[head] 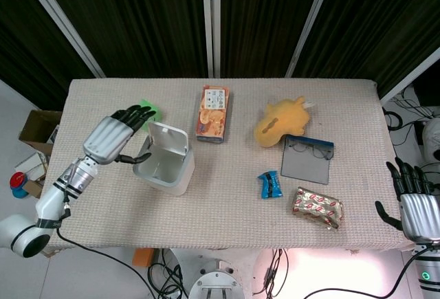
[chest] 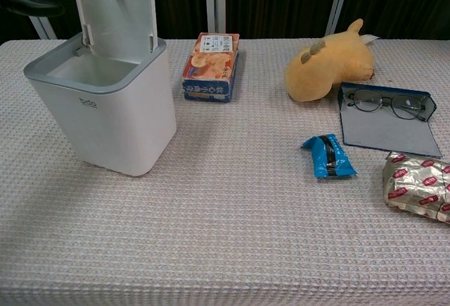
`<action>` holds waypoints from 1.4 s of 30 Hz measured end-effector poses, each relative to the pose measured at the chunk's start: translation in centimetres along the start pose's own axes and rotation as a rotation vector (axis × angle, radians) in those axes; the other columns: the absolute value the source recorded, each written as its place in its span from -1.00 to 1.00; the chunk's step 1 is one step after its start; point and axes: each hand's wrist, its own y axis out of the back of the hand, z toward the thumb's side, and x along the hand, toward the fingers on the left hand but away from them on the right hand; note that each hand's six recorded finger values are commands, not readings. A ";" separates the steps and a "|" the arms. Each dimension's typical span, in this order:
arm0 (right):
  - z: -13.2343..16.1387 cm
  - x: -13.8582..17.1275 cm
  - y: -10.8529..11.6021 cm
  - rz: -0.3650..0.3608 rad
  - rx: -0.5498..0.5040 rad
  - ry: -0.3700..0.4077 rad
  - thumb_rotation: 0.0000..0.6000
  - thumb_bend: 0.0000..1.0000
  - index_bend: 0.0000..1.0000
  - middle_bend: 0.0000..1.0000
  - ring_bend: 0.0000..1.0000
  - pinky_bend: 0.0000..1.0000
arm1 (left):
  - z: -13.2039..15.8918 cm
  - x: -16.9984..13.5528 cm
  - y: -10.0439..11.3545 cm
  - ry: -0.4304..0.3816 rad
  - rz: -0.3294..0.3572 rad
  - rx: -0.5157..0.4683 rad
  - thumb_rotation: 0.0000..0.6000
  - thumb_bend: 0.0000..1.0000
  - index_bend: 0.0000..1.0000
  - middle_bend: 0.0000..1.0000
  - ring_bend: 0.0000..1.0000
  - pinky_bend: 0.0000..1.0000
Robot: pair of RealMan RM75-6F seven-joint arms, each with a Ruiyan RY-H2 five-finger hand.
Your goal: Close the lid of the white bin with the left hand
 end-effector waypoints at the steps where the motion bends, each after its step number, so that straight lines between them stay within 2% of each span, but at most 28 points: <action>1: 0.0 0.0 0.0 0.000 0.000 0.001 1.00 -0.50 -1.00 -1.00 -1.00 -1.00 | 0.2 -0.1 0.1 -0.005 0.002 0.003 -0.08 -0.51 -0.85 -0.80 -0.83 -0.47; 12: 0.1 0.1 -0.3 0.007 -0.003 0.005 1.00 -0.50 -1.00 -1.00 -1.00 -1.00 | 2.8 0.4 0.5 -0.076 0.012 0.030 -0.17 -0.41 -0.85 -0.74 -0.84 -0.47; 15: 0.0 0.2 -0.2 0.004 -0.004 0.002 1.00 -0.50 -1.00 -1.00 -1.00 -1.00 | 3.3 0.5 0.4 -0.084 0.007 0.044 -0.18 -0.38 -0.84 -0.68 -0.85 -0.47; 20: -0.2 0.2 0.0 -0.004 -0.006 0.001 1.00 -0.50 -1.00 -1.00 -1.00 -1.00 | 3.9 0.3 0.5 -0.093 0.010 0.059 -0.26 -0.33 -0.82 -0.47 -0.85 -0.47; 26: -0.1 0.1 -0.2 0.006 -0.005 0.004 1.00 -0.50 -1.00 -1.00 -1.00 -1.00 | 4.0 -1.4 0.8 -0.096 0.019 0.072 -0.42 -0.37 -0.80 -0.34 -0.85 -0.47; 36: 0.3 0.0 -0.9 0.024 0.001 0.012 1.00 -0.50 -1.00 -1.00 -1.00 -1.00 | 4.6 -5.0 -1.0 -0.129 -0.023 0.080 -0.42 -0.37 -0.80 -0.33 -0.85 -0.47; 42: 0.3 0.2 -0.7 0.021 0.002 0.011 1.00 -0.50 -1.00 -1.00 -1.00 -1.00 | 5.4 -5.9 -2.0 -0.159 -0.028 0.052 -0.42 -0.37 -0.80 -0.33 -0.85 -0.47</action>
